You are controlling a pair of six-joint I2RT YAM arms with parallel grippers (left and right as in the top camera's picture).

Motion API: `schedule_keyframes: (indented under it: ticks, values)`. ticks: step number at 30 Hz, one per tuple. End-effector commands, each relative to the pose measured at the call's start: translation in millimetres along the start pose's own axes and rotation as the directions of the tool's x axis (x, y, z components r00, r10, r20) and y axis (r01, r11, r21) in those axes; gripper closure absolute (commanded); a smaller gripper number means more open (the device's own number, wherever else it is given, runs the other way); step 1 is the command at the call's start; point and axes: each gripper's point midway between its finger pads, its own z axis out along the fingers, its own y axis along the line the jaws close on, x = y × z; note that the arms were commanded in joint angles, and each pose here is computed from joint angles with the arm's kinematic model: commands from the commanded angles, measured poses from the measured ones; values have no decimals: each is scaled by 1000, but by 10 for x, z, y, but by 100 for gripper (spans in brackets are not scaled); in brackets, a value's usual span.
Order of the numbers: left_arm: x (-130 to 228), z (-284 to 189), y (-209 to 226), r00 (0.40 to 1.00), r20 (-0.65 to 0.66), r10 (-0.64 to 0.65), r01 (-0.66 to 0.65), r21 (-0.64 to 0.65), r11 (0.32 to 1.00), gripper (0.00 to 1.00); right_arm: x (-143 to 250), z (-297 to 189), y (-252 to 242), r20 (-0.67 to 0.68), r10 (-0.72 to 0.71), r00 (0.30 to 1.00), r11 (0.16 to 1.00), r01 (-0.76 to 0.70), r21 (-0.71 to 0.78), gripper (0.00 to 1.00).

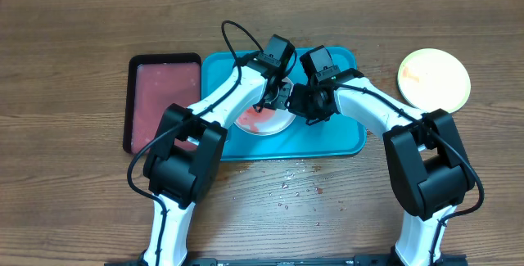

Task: Clean dirty plates on tray and stack at the side
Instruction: 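Scrub the white plate with the sponge while right gripper holds rim, then continue scrubbing the white plate surface with the sponge in circles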

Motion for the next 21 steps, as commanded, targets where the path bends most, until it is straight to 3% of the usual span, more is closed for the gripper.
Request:
schedule_keyframes:
  ticks: [1, 10, 21]
  values:
    - [314, 423, 470, 990, -105, -98, 85, -117, 989, 96, 5, -5, 10, 0, -12, 1000, 1000, 12, -4, 96]
    - [529, 355, 899, 963, -204, -176, 139, -181, 974, 96, 12, -5, 3, -3, -11, 1000, 1000, 11, -1, 96]
    - [982, 249, 535, 928, -373, 8, -81, -180, 980, 96, 7, -5, 7, -1, -12, 1000, 1000, 12, -3, 96]
